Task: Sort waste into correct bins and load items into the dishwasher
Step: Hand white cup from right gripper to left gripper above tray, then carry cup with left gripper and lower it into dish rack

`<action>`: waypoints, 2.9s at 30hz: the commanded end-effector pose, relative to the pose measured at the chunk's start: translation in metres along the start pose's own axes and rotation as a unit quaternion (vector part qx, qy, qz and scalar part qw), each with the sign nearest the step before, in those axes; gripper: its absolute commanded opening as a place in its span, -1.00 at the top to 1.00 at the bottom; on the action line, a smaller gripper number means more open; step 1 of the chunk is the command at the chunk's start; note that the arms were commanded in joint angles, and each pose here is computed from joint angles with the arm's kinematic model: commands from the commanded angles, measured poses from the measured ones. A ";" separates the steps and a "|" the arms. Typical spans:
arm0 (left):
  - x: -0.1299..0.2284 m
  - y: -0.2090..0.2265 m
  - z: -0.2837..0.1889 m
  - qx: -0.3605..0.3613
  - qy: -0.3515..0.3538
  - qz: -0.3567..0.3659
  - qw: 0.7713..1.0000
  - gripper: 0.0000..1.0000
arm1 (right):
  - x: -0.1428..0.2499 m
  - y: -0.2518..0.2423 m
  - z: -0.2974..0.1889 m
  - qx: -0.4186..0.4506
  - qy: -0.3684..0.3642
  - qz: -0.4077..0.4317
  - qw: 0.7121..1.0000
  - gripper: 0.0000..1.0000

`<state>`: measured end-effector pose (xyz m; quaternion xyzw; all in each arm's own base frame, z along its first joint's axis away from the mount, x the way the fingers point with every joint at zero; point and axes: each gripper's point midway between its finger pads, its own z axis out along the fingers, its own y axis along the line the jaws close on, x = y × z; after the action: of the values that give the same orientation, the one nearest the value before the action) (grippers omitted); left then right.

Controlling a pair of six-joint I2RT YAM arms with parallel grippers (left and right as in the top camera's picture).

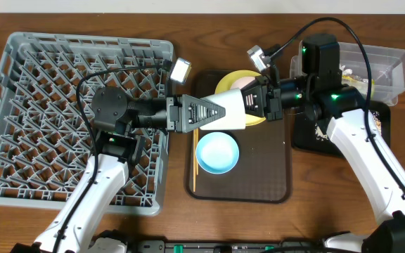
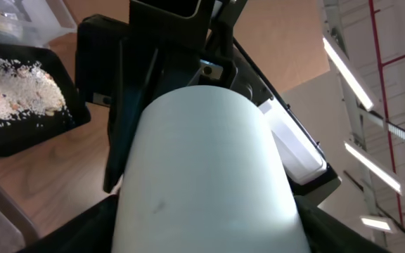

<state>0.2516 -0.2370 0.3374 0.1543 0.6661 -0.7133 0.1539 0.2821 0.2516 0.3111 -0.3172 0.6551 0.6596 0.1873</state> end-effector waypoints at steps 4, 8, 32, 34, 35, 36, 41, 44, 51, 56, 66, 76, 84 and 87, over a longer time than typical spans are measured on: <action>-0.001 -0.005 0.002 0.004 -0.003 0.028 1.000 -0.20 | 0.000 -0.002 0.004 0.009 0.001 0.000 1.000 0.98; -0.001 -0.005 0.002 0.003 -0.003 0.032 0.999 -0.11 | 0.000 -0.002 0.004 0.009 0.001 0.000 1.000 0.97; -0.042 0.075 -0.077 -0.141 -0.128 0.057 0.980 0.81 | -0.006 -0.019 -0.049 0.040 -0.051 0.060 0.996 0.40; -0.048 0.078 -0.093 -0.155 -0.146 0.067 0.975 0.83 | -0.005 -0.025 -0.056 0.058 -0.059 0.069 0.994 0.40; -0.051 0.080 -0.101 -0.162 -0.156 0.068 0.972 0.83 | -0.005 -0.028 -0.059 0.065 -0.063 0.074 0.993 0.39; -0.054 0.081 -0.110 -0.169 -0.166 0.069 0.969 0.84 | -0.004 -0.032 -0.062 0.076 -0.066 0.079 0.992 0.38; -0.066 0.091 -0.157 -0.212 -0.223 0.069 0.949 0.88 | 0.014 -0.067 -0.075 0.182 -0.063 0.122 0.974 0.35; -0.073 0.099 -0.188 -0.247 -0.265 0.061 0.930 0.88 | 0.038 -0.093 -0.087 0.274 -0.039 0.160 0.948 0.36; -0.076 0.130 -0.254 -0.362 -0.348 0.030 0.864 0.88 | 0.073 -0.105 -0.099 0.340 0.014 0.184 0.922 0.31; -0.062 0.152 -0.287 -0.474 -0.348 -0.011 0.809 0.89 | 0.086 -0.110 -0.107 0.370 0.033 0.197 0.907 0.31; -0.023 0.122 -0.357 -0.696 -0.305 -0.110 0.641 0.89 | 0.127 -0.131 -0.156 0.521 0.111 0.222 0.816 0.27; 0.040 0.150 -0.365 -0.751 -0.211 -0.227 0.583 0.88 | 0.133 -0.132 -0.165 0.545 0.124 0.225 0.798 0.23; 0.059 0.176 -0.341 -0.733 -0.142 -0.276 0.606 0.88 | 0.134 -0.132 -0.165 0.544 0.125 0.227 0.798 0.22; 0.065 0.184 -0.334 -0.731 -0.118 -0.288 0.608 0.88 | 0.134 -0.132 -0.165 0.544 0.125 0.226 0.798 0.22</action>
<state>0.2751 0.0883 0.1268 -0.3072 0.9470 -0.0095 0.0935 0.2980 0.0809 0.1276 -0.0824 0.9776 0.1774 0.0776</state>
